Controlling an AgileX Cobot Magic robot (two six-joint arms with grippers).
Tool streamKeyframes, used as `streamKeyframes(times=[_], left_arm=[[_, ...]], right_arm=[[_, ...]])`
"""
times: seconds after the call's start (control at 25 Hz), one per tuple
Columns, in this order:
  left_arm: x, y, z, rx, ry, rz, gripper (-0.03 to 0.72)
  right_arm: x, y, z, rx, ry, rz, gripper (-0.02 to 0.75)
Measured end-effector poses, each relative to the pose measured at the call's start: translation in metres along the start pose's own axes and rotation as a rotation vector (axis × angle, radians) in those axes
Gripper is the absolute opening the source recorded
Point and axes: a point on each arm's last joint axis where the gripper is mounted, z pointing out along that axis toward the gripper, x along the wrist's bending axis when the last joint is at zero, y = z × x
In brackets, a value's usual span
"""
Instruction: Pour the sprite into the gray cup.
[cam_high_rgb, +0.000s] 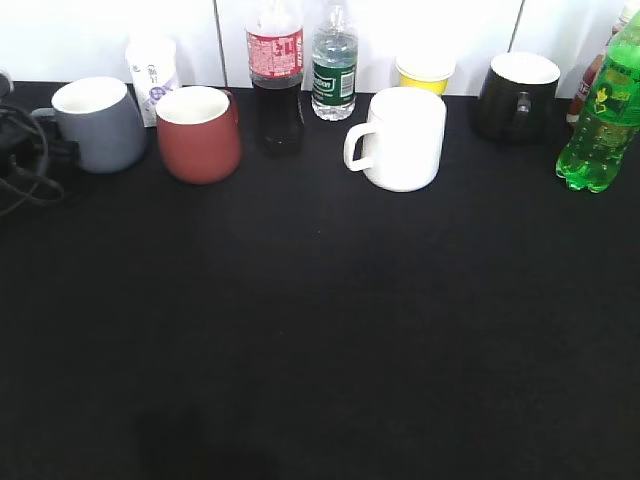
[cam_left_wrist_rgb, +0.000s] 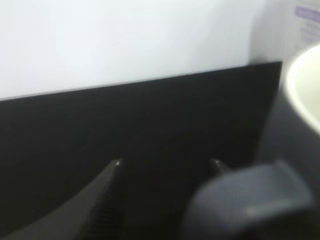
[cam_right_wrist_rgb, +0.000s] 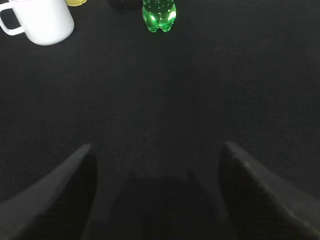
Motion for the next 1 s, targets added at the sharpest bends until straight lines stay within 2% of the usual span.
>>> streamKeyframes(times=[0.04,0.12,0.28,0.36,0.68,0.84,0.88,0.92,1.0], left_arm=[[-0.001,0.0,0.004,-0.007,-0.02,0.001,0.352],[-0.003,0.0,0.006,-0.01,-0.039,0.011,0.083],[-0.004,0.001,-0.005,-0.008,-0.039,0.004,0.082],[-0.007,0.005,-0.03,0.004,-0.042,0.007,0.076],[-0.025,0.053,-0.162,-0.117,-0.057,0.04,0.073],[-0.031,0.064,-0.189,-0.142,-0.08,0.062,0.073],[-0.036,0.064,-0.189,-0.14,-0.102,0.06,0.073],[-0.044,0.065,-0.189,-0.141,-0.134,0.068,0.073],[-0.06,0.065,-0.19,-0.141,-0.197,0.08,0.073]], right_arm=[[0.0,0.0,0.0,0.0,0.0,0.0,0.575],[0.0,0.0,0.0,0.0,0.0,0.0,0.575],[0.0,0.0,0.0,0.0,0.0,0.0,0.575],[0.0,0.0,0.0,0.0,0.0,0.0,0.575],[0.0,0.0,0.0,0.0,0.0,0.0,0.575],[0.0,0.001,-0.001,-0.005,0.004,0.002,0.575],[0.002,0.008,-0.003,-0.059,0.019,0.009,0.575],[0.003,0.023,-0.002,-0.166,0.027,0.013,0.575],[0.001,0.046,0.023,-0.276,0.005,0.006,0.575]])
